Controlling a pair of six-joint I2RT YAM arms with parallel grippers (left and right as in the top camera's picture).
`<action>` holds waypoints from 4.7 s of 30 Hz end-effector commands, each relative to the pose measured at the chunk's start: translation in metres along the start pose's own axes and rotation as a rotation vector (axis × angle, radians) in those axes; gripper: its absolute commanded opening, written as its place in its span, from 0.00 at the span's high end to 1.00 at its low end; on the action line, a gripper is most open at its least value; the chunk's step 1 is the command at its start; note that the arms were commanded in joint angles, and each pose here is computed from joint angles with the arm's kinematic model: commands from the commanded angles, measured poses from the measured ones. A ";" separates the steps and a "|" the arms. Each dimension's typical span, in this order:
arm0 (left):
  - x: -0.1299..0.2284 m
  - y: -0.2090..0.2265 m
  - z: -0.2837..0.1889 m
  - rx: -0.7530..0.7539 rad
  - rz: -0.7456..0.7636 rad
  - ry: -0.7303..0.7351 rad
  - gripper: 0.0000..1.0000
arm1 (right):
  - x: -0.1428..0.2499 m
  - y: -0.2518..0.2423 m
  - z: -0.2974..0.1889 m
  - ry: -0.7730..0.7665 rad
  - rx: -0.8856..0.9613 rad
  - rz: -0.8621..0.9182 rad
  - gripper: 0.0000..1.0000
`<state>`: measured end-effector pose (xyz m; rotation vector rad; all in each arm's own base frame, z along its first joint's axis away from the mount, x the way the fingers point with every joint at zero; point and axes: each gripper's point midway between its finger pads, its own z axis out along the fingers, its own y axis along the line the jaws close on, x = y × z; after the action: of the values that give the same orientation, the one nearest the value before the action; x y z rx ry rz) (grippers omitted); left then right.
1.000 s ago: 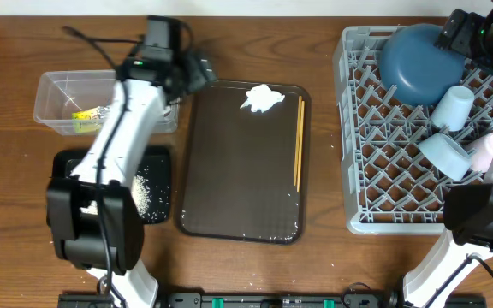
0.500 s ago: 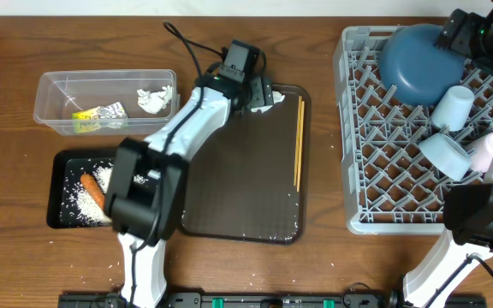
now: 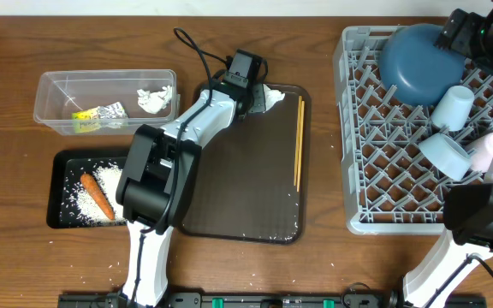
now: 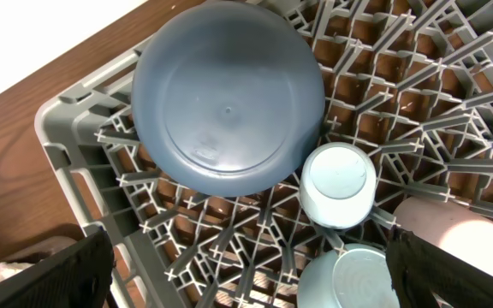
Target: Sort waste into correct bins and load items into the dishwasher rack
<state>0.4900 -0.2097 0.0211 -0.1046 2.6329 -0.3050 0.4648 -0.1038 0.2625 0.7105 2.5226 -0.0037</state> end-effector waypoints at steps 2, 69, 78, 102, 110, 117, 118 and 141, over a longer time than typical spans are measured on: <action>-0.020 -0.005 -0.036 0.011 0.002 -0.052 0.94 | 0.000 -0.001 0.002 0.005 0.003 0.012 0.01; 0.111 0.163 -0.289 -0.140 -0.548 -0.236 0.10 | 0.000 -0.001 0.002 0.005 0.003 0.012 0.01; 0.113 0.235 -0.314 -0.359 -0.873 -0.387 0.07 | 0.000 -0.001 0.002 0.005 0.003 0.012 0.01; 0.135 0.290 -0.325 -0.466 -1.131 -0.388 0.01 | 0.046 0.078 -0.022 0.251 -0.469 0.032 0.01; 0.135 0.290 -0.325 -0.467 -1.131 -0.388 0.01 | 0.114 0.141 -0.028 0.347 -0.447 -0.279 0.01; 0.135 0.290 -0.325 -0.467 -1.131 -0.388 0.00 | 0.187 0.193 -0.011 0.307 -0.118 -0.439 0.01; 0.135 0.290 -0.325 -0.467 -1.132 -0.388 0.01 | 0.196 0.201 -0.007 0.287 -0.078 -0.454 0.01; 0.135 0.290 -0.325 -0.467 -1.132 -0.388 0.00 | 0.307 0.228 0.100 0.486 0.128 -0.462 0.01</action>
<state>0.2125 0.1171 0.1714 -1.6016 1.9542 -0.0076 0.4008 0.2296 0.0735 0.1682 3.0844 -0.1768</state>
